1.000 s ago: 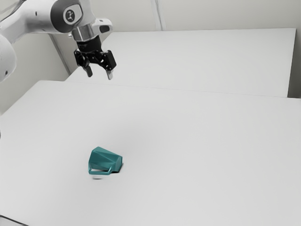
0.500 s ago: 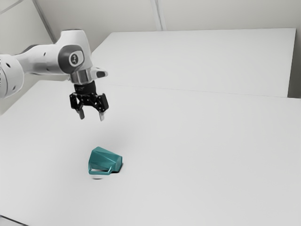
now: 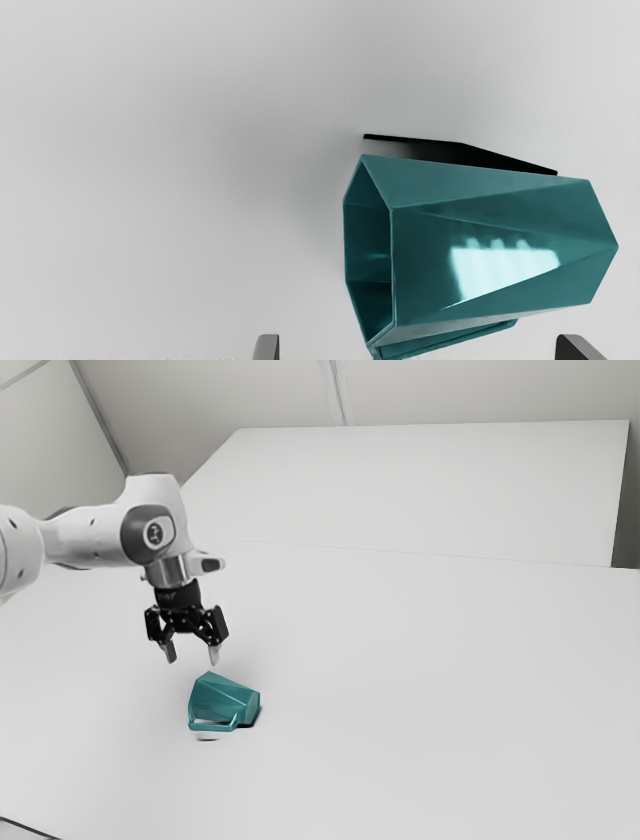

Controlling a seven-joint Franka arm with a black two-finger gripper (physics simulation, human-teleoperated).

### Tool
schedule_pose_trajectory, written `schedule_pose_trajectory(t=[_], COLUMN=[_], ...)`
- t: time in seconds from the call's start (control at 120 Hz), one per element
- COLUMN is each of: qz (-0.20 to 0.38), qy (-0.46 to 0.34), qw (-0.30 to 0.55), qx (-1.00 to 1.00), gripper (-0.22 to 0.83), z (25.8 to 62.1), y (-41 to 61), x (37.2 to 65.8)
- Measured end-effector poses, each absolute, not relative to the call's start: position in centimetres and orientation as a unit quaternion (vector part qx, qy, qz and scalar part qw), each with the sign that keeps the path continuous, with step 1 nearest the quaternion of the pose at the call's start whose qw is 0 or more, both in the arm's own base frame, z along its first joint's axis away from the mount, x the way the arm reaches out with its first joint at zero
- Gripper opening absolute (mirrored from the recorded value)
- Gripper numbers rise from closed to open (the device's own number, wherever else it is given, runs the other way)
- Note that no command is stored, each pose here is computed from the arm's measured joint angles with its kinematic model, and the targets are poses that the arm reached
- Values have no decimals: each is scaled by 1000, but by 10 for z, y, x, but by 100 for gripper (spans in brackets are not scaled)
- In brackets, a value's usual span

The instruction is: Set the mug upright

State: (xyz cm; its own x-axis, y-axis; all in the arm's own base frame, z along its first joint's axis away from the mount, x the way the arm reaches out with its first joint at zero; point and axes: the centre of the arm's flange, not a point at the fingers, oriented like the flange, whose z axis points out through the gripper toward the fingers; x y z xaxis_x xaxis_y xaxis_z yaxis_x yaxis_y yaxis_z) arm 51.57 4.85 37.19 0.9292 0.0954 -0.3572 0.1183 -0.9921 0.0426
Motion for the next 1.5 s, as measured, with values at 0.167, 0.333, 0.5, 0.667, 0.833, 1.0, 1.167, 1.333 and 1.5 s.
schedule_pose_trajectory(t=[0.167, 0.333, 0.5, 0.667, 0.833, 1.0, 1.167, 1.333, 1.5], qz=[-176, -163, -150, -143, -134, -141, -131, -126, -110], qy=[64, 74, 61, 44, 33, 51, 105, 75, 68], qw=[47, 91, 122, 132, 137, 149, 164, 167, 202], qx=[981, 980, 979, 980, 981, 977, 972, 975, 971], gripper=[62, 62, 62, 62, 62, 61, 62, 62, 62], z=[370, 372, 371, 372, 374, 354, 345, 348, 349], y=[42, 34, 30, 34, 48, 88, 161, 146, 144], x=[492, 493, 498, 499, 500, 499, 485, 498, 501])
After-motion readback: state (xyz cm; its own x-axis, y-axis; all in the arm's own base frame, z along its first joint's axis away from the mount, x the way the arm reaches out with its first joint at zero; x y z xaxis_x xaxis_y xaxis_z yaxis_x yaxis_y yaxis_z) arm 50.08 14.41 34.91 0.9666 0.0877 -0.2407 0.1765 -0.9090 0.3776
